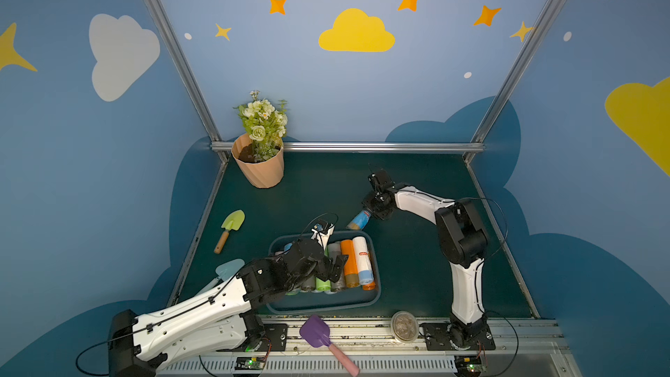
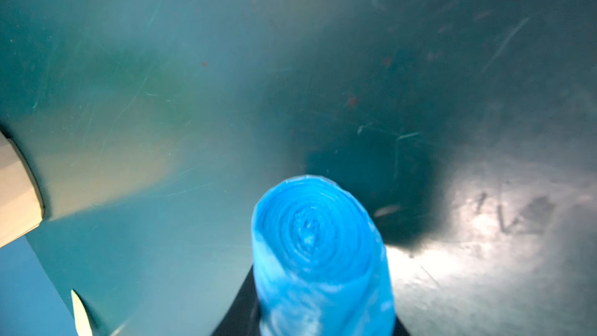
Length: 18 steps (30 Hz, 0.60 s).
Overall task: Put the roll of trash bags into the storage box
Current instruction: Pick up the roll of trash bags from the center of the board.
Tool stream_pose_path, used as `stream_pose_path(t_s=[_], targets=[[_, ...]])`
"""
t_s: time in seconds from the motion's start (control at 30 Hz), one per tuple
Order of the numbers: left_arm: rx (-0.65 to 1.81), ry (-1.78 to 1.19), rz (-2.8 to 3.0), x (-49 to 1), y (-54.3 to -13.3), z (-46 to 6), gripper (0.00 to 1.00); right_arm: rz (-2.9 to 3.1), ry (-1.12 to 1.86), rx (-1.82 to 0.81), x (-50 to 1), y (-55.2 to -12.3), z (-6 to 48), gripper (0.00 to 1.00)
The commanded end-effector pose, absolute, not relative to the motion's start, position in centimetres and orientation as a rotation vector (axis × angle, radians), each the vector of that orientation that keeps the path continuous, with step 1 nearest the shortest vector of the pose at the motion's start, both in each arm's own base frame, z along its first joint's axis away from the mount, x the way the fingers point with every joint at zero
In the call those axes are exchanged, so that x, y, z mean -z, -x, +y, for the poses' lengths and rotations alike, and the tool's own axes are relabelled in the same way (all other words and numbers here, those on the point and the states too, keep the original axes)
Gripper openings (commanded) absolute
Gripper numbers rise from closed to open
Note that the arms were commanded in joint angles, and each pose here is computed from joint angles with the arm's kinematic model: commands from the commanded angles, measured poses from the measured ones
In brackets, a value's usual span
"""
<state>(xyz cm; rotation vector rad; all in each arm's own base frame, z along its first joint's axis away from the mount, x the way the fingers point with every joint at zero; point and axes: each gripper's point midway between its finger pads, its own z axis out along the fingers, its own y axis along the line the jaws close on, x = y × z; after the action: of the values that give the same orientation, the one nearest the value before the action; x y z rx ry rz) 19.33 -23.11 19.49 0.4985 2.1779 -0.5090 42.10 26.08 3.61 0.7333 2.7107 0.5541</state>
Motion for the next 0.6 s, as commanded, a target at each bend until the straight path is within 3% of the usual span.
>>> stream_pose_path(t_s=[0.0, 0.4, 0.57], targets=[[0.465, -0.534, 2.153, -19.7, -19.8, -23.4, 1.00, 2.629, -0.721, -0.541, -6.3, -42.7, 24.0, 0.24], [0.484, -0.609, 2.058, -21.0, -20.3, -25.1, 0.97, 2.337, -0.650, -0.379, -15.9, -40.4, 16.4, 0.24], [0.521, -0.675, 1.997, -22.0, -20.5, -27.2, 0.96, 2.368, -0.439, -0.430, -18.8, -38.7, 17.5, 0.25]])
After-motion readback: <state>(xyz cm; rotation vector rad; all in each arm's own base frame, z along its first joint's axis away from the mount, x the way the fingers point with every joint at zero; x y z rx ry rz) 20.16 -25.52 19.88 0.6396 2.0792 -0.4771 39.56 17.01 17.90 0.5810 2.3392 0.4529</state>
